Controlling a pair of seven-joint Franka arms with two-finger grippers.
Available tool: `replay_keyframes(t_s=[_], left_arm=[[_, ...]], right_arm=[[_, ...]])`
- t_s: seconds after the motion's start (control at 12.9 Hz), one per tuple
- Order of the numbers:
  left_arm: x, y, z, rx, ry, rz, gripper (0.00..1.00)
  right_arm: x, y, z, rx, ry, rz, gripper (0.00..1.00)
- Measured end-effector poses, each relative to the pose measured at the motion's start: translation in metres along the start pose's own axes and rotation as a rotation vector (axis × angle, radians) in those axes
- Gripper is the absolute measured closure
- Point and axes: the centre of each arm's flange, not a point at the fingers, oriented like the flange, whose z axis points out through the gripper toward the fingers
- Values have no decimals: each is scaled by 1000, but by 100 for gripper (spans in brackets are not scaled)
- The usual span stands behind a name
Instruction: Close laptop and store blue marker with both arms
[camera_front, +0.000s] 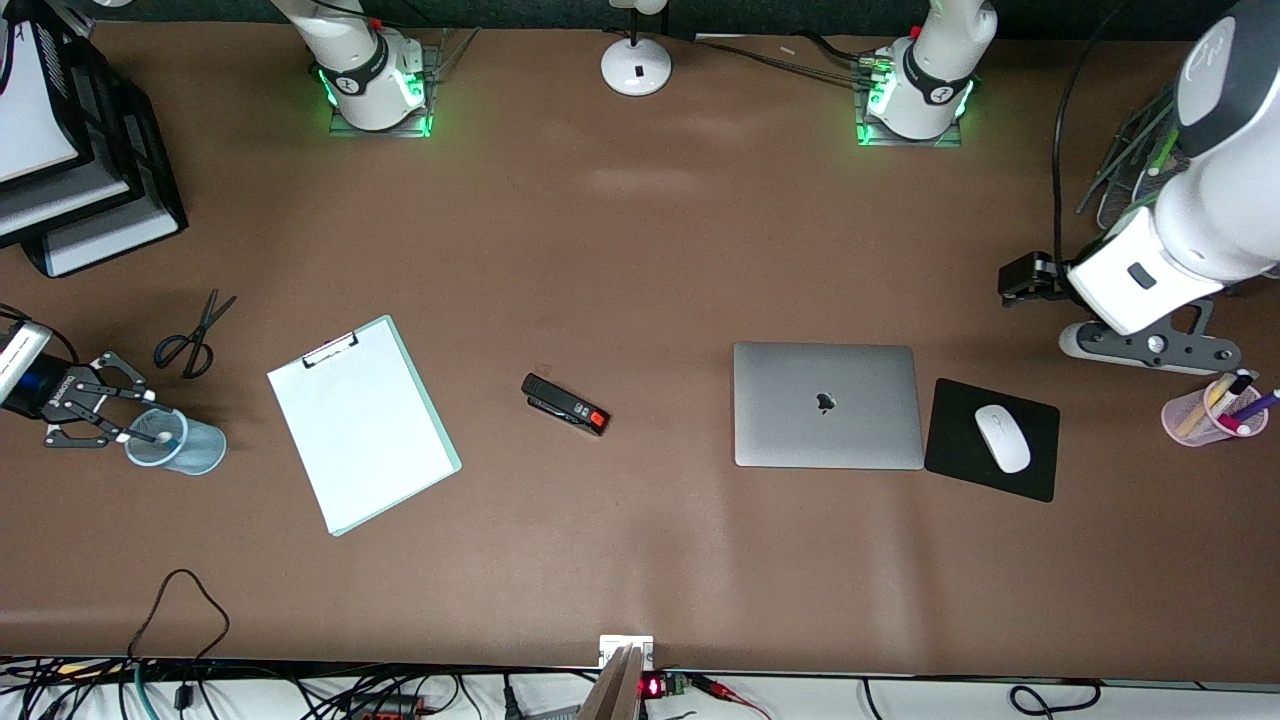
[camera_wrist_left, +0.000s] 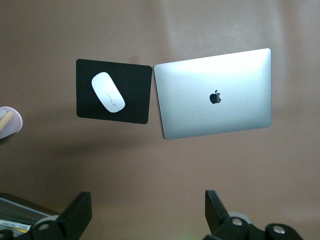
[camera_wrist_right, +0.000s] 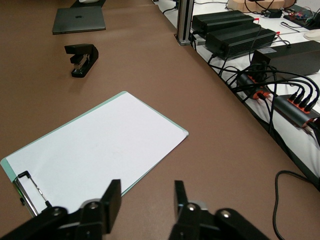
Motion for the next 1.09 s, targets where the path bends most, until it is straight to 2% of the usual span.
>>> replay_keyframes(t_s=[0.16, 0.31, 0.47, 0.62, 0.85, 1.09], left_arm=[[0, -11, 2, -58, -9, -10, 0], [-2, -38, 10, -111, -25, 4, 0], [-12, -50, 11, -108, -29, 10, 0], [-28, -67, 4, -98, 4, -19, 0], [-55, -89, 5, -66, 73, -28, 0], [-57, -96, 14, -47, 81, -19, 0]], right_arm=[[3, 2, -2, -2, -6, 69, 22], [17, 6, -2, 1, -43, 153, 1], [53, 11, 0, -2, -134, 250, 0], [107, 11, 0, -18, -259, 353, 0], [182, -1, -1, -81, -429, 524, 0], [238, -23, 8, -134, -579, 725, 0]])
